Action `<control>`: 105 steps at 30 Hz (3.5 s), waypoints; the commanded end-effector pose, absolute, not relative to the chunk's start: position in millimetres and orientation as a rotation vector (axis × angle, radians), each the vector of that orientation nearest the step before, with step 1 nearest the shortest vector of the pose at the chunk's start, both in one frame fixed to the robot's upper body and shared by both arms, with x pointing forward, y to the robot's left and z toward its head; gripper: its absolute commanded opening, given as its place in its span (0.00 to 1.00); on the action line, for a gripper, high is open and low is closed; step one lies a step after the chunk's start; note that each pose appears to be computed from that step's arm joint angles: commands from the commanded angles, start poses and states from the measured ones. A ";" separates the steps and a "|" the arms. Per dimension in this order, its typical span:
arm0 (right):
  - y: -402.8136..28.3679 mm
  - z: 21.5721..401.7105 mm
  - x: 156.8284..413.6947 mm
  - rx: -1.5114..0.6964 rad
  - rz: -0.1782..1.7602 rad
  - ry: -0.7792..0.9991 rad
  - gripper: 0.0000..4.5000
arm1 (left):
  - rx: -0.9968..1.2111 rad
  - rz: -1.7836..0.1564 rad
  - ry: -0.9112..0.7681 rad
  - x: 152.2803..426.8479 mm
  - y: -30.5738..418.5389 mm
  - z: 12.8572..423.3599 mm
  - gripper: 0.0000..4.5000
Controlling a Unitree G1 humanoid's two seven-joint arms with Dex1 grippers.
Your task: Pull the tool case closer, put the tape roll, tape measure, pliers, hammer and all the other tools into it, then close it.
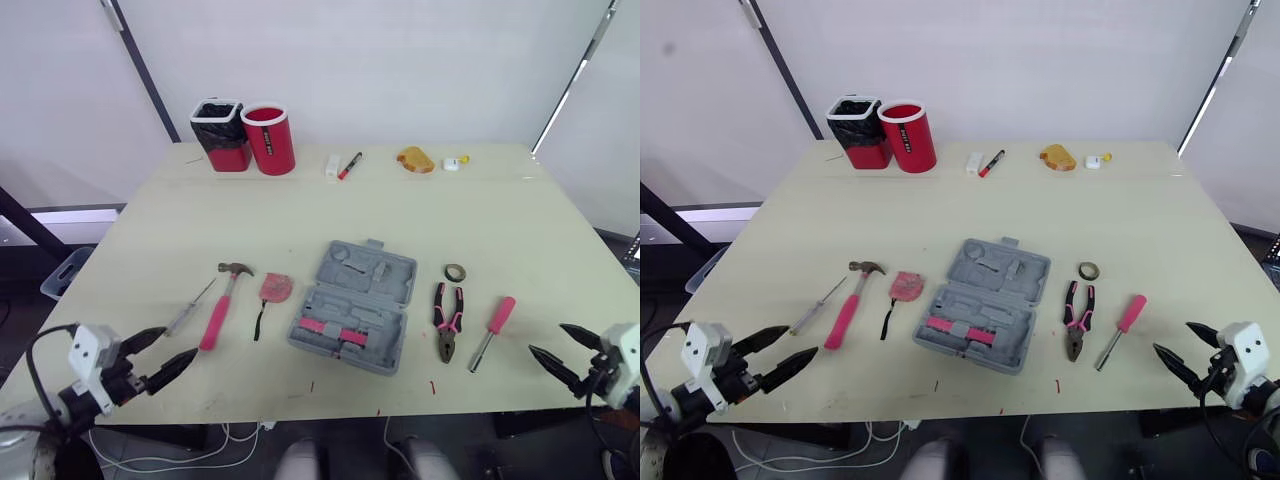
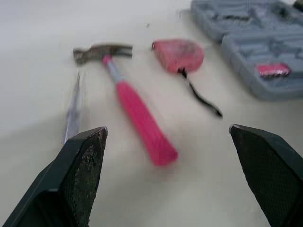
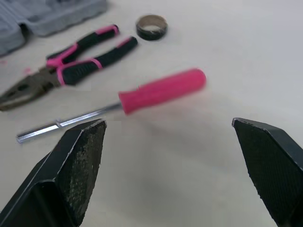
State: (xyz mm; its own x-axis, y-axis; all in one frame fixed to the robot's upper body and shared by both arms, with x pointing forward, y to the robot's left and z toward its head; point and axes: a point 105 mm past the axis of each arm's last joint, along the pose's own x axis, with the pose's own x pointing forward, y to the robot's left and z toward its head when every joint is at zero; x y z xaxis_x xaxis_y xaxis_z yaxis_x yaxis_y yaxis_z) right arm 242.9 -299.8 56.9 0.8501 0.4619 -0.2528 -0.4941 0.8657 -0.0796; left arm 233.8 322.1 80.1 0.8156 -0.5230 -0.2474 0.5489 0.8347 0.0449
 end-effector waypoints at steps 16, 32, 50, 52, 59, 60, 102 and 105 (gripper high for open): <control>-195.7 101.6 309.5 -0.209 0.738 0.195 0.79 | 0.274 -0.957 0.239 341.5 239.6 106.9 1.00; -137.6 72.9 318.1 -0.374 0.918 0.391 0.00 | 0.441 -1.050 0.406 382.1 201.8 84.9 0.02; -123.9 56.7 328.1 -0.436 0.899 0.431 0.00 | 0.515 -1.006 0.514 390.4 191.3 65.4 0.02; -121.3 56.2 328.2 -0.434 0.903 0.430 0.00 | 0.522 -1.021 0.523 389.1 189.1 63.1 0.02; -115.4 57.6 330.2 -0.432 0.911 0.420 0.00 | 0.533 -1.065 0.541 386.0 182.3 59.5 0.02; -114.4 57.8 330.6 -0.431 0.913 0.418 0.00 | 0.531 -1.070 0.543 385.7 181.3 59.0 0.02; -117.9 43.5 300.6 -0.374 1.092 0.496 0.00 | 0.410 -1.383 0.630 322.9 163.5 31.9 0.02; -119.4 43.1 296.6 -0.369 1.104 0.506 0.00 | 0.399 -1.388 0.623 314.7 160.5 30.0 0.02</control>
State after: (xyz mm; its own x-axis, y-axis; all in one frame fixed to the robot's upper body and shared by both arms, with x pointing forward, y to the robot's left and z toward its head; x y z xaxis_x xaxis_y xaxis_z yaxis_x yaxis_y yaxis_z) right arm 299.0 -122.8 34.2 0.3667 0.7263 -0.5814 -0.9008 0.4334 -0.0268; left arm 325.2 163.6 38.3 0.1104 -0.7898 -0.6034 0.9814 0.1825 -0.0592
